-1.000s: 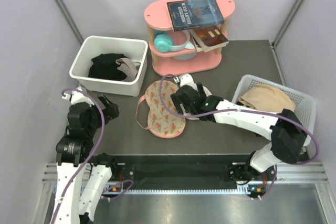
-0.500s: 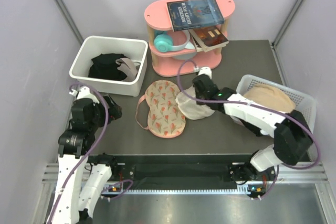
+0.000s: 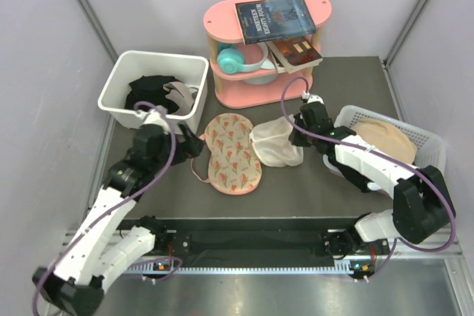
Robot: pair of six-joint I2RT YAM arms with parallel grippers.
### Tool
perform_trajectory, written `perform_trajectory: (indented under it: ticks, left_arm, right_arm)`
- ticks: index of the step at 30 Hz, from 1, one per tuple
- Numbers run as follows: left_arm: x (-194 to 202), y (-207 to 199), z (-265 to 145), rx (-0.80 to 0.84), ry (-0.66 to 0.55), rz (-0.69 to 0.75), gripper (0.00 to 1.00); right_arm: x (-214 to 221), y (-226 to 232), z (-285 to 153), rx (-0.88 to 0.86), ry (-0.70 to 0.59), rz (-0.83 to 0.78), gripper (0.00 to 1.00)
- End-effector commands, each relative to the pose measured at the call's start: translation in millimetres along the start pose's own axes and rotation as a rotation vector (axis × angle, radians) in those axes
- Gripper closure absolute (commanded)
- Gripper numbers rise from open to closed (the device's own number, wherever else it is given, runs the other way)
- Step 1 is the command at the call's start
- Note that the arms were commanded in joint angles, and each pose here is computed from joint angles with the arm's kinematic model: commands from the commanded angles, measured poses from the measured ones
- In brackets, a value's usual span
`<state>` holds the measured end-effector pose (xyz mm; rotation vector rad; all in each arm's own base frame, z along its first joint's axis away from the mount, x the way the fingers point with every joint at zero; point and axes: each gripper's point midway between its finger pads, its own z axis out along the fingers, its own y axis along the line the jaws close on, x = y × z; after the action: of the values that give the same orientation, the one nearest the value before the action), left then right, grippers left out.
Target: Unzip the laundry bag and remove the bra
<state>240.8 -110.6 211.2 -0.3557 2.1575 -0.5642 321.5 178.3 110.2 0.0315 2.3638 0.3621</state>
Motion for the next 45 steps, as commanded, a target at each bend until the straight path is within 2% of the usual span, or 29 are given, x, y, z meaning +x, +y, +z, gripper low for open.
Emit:
perform_trajectory:
  ticks: [1, 4, 8, 13, 15, 21, 25, 26, 28, 29, 31, 32, 34, 35, 38, 41, 42, 45]
  left_arm:
    - [9.8, -65.4, 35.0, 0.089, -0.024, 0.063, 0.06]
    - [36.9, -98.7, 58.4, 0.136, 0.065, 0.107, 0.04]
    - [49.2, -143.1, 82.4, 0.285, 0.117, 0.055, 0.03]
    - [65.5, -149.0, 114.8, 0.270, 0.166, 0.062, 0.08]
    - [65.5, -159.4, 121.5, 0.311, 0.162, 0.063, 0.11]
    - [88.9, -171.3, 149.4, 0.338, 0.255, 0.083, 0.19]
    - [88.4, -182.2, 168.7, 0.349, 0.244, 0.100, 0.33]
    - [89.0, -182.3, 171.4, 0.345, 0.245, 0.104, 0.43]
    - [91.9, -184.6, 177.7, 0.347, 0.256, 0.113, 0.51]
    - [93.9, -184.9, 179.8, 0.349, 0.263, 0.116, 0.59]
    - [96.9, -185.9, 184.1, 0.351, 0.273, 0.125, 0.69]
    - [97.7, -187.0, 184.3, 0.354, 0.276, 0.127, 0.84]
    - [96.2, -189.4, 184.9, 0.362, 0.276, 0.140, 1.00]
    - [93.8, -191.8, 183.2, 0.371, 0.274, 0.155, 1.00]
    - [78.0, -193.3, 174.3, 0.362, 0.243, 0.272, 1.00]
    - [54.6, -196.8, 154.7, 0.373, 0.186, 0.441, 1.00]
    - [44.4, -199.8, 144.8, 0.393, 0.150, 0.527, 1.00]
    - [38.8, -209.9, 117.3, 0.461, 0.115, 0.710, 1.00]
  right_arm:
    - [35.8, -29.1, 3.9, 0.074, 0.118, 0.042, 1.00]
    - [43.0, -39.4, 2.6, 0.107, 0.141, 0.045, 1.00]
    - [46.5, -50.3, -3.3, 0.136, 0.141, 0.057, 1.00]
    - [50.4, -61.1, -12.5, 0.151, 0.131, 0.075, 1.00]
    - [54.9, -64.2, -13.7, 0.152, 0.138, 0.082, 1.00]
    - [67.7, -68.4, -14.0, 0.147, 0.172, 0.096, 1.00]
    - [71.9, -72.2, -13.8, 0.156, 0.186, 0.102, 1.00]
    - [71.5, -72.2, -15.1, 0.152, 0.186, 0.102, 1.00]
    - [70.9, -72.8, -16.4, 0.152, 0.185, 0.103, 1.00]
    - [68.8, -71.5, -18.4, 0.142, 0.178, 0.104, 1.00]
    - [67.0, -69.3, -19.8, 0.128, 0.171, 0.105, 1.00]
    - [64.2, -66.9, -22.1, 0.114, 0.161, 0.106, 1.00]
    - [63.6, -64.1, -23.5, 0.098, 0.155, 0.114, 0.98]
    - [61.6, -59.8, -25.3, 0.076, 0.152, 0.116, 0.97]
    - [50.7, -53.8, -31.2, 0.051, 0.123, 0.114, 0.89]
    - [34.7, -42.7, -43.0, 0.003, 0.083, 0.101, 0.63]
    - [30.3, -41.2, -47.0, -0.001, 0.070, 0.094, 0.49]
    - [6.5, -34.4, -63.9, -0.021, 0.001, 0.082, 0.30]
